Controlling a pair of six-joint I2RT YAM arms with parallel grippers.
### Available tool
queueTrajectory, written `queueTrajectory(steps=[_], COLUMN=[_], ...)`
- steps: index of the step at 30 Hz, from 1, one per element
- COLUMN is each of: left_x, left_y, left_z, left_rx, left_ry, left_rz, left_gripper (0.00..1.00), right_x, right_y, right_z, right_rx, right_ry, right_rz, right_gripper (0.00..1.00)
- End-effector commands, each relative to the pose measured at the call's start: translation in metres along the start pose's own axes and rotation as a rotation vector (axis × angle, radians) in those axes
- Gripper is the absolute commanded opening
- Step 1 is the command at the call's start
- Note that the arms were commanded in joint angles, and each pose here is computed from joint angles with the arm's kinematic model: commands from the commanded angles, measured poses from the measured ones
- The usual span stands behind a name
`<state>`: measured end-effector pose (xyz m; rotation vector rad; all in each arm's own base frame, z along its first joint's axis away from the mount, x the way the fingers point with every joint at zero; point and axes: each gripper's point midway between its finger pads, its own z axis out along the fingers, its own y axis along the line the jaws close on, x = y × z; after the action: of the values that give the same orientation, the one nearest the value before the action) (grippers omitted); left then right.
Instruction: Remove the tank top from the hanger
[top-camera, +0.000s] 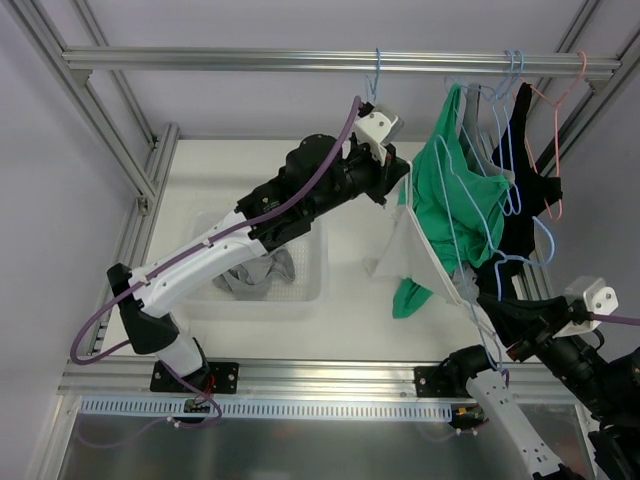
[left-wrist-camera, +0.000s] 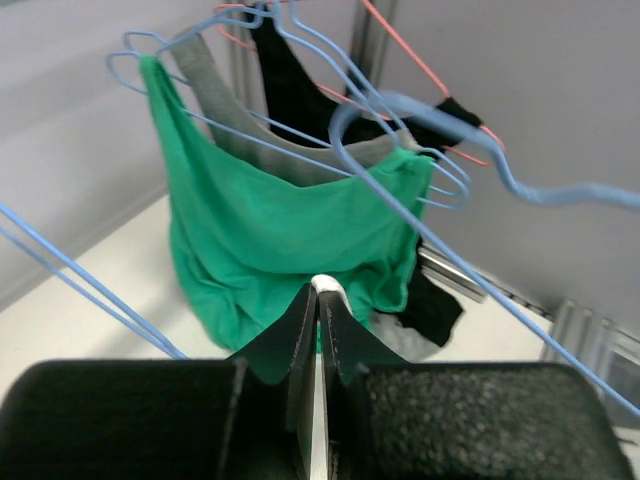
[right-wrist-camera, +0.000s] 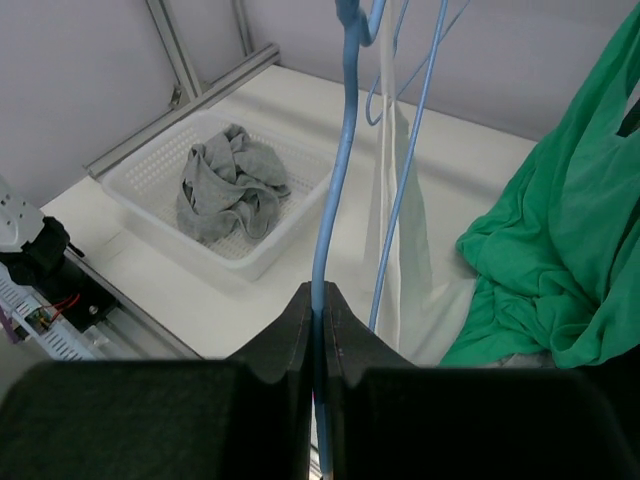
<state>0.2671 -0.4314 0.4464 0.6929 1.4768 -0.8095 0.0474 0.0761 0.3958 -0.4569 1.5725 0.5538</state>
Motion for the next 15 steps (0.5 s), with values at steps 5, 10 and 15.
queueTrajectory(steps=[5,10,15], left_x=[0.003,0.026,0.038], left_y=[-0.053,-0.088,-0.096], left_z=[-0.029,-0.041,-0.045], left_rx=[0.222,0.33,0.327], left_ry=[-0.007,0.032,0.041], left_rz=[-0.106,-0.086,-0.103], left_gripper=[0.0,0.0,0.0], right_x=[-0.066,-0.077,-0.09], right_y=[-0.005,-0.013,-0.023], right_z=[0.006,0.026,0.054], right_rx=[0.026,0.027,0.019], right_ry=[-0.305,-0.407,-0.546], right_rz=[-0.022,-0.006,0.004], right_gripper=[0.0,0.0,0.0])
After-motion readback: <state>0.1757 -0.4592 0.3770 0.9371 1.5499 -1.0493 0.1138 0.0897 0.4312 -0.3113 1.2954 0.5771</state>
